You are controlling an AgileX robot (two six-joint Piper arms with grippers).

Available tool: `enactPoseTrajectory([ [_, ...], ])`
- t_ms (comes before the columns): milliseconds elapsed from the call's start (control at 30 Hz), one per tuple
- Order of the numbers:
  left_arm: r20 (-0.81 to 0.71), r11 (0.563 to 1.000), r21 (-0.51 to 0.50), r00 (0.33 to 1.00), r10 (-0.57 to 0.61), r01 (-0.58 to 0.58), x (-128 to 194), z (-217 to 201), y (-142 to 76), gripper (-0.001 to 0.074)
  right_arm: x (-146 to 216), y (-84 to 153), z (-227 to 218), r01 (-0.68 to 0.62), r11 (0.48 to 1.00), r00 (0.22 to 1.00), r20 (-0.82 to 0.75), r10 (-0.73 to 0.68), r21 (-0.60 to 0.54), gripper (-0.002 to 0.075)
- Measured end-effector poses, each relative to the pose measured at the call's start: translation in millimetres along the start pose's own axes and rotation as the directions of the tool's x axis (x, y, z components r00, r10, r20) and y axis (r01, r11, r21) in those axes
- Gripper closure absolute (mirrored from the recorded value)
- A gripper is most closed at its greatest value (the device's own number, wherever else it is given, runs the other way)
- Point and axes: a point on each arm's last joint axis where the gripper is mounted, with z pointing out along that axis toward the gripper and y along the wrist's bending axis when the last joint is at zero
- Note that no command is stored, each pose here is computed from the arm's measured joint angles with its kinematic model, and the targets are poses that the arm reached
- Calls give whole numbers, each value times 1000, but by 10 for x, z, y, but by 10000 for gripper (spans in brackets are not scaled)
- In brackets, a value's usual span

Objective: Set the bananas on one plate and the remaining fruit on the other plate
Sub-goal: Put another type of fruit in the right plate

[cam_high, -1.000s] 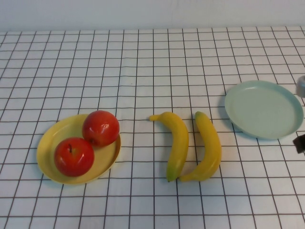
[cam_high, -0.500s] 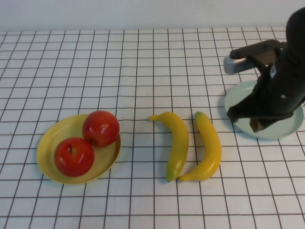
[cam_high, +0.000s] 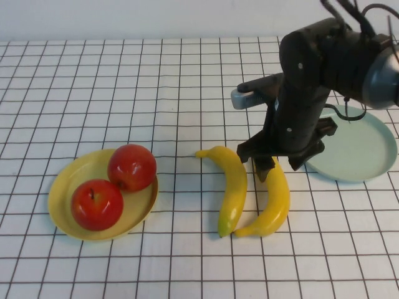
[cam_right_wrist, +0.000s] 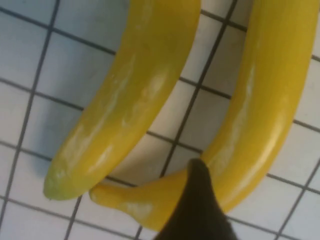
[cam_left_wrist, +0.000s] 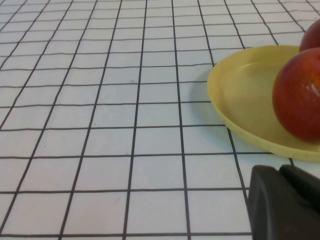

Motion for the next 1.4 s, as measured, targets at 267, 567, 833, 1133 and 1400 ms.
enactPoseTrajectory([
  [267, 0, 1000, 0, 1000, 0, 0, 0, 0, 0, 738, -114, 26, 440, -10, 1000, 997, -81, 13, 26, 255],
  [567, 0, 1000, 0, 1000, 0, 0, 0, 0, 0, 738, -130, -9, 696, 13, 997, 992, -126, -2, 81, 318],
  [833, 0, 1000, 0, 1000, 0, 0, 0, 0, 0, 738, -153, -42, 500, 24, 994, 997, -71, -16, 106, 407],
  [1133, 0, 1000, -1, 1000, 4, -4, 0, 0, 1, 738, -142, -636, -244, 17, 987, 995, 90, -32, 159, 407],
  [1400, 0, 1000, -1, 1000, 4, -4, 0, 0, 1, 738, -93, -1733, 26, -35, 973, 999, -16, 40, 229, 407],
])
